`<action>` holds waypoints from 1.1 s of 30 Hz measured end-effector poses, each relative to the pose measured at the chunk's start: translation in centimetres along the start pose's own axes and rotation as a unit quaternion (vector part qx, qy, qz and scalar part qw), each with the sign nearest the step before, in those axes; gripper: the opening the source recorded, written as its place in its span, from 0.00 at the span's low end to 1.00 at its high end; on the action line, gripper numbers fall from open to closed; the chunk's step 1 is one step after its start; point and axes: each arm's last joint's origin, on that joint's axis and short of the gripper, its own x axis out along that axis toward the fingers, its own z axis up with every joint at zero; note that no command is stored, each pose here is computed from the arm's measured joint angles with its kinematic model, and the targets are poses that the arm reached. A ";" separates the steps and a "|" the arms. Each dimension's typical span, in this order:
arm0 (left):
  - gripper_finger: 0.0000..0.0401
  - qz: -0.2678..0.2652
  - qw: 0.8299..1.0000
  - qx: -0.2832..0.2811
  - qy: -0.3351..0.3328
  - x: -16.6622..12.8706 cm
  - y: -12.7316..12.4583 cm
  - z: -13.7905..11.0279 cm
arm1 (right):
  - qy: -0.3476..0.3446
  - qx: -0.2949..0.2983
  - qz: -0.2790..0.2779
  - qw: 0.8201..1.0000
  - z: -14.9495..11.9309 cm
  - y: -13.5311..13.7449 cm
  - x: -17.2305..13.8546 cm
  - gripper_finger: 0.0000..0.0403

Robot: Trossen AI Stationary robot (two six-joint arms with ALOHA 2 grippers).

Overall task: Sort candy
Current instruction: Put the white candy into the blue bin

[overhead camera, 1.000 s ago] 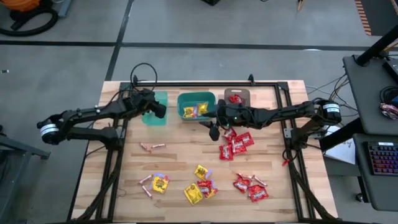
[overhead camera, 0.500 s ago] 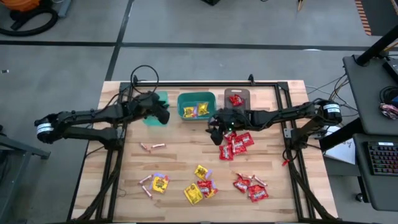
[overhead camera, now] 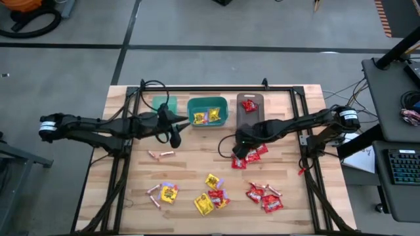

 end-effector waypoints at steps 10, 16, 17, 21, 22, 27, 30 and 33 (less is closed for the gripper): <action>0.27 0.003 1.000 0.005 0.016 1.0 -0.2 -0.7 | 0.026 0.037 -0.031 0.999 -1.3 -0.1 0.3 0.39; 0.27 0.008 1.000 0.012 0.027 2.0 -0.5 -1.3 | 0.025 0.038 -0.027 0.999 -1.4 0.7 1.9 0.39; 0.27 0.008 1.000 0.014 0.026 2.1 -0.5 -1.3 | 0.028 0.039 -0.032 0.998 -1.4 0.7 2.2 0.39; 0.27 0.008 0.999 0.020 0.025 2.3 -0.6 -1.4 | 0.041 0.042 -0.049 0.997 -1.6 0.7 3.4 0.39; 0.27 0.008 0.999 0.020 0.026 2.3 -0.6 -1.4 | 0.044 0.043 -0.054 0.997 -1.6 0.7 3.6 0.39; 0.27 0.008 0.999 0.020 0.025 2.3 -0.6 -1.4 | 0.054 0.043 -0.070 0.995 -1.8 0.7 4.9 0.39; 0.27 0.008 0.999 0.020 0.024 2.3 -0.6 -1.4 | 0.054 0.043 -0.071 0.995 -1.8 0.7 5.1 0.38; 0.27 0.008 0.999 0.020 0.024 2.3 -0.6 -1.4 | 0.053 0.044 -0.068 0.995 -1.7 0.8 5.2 0.38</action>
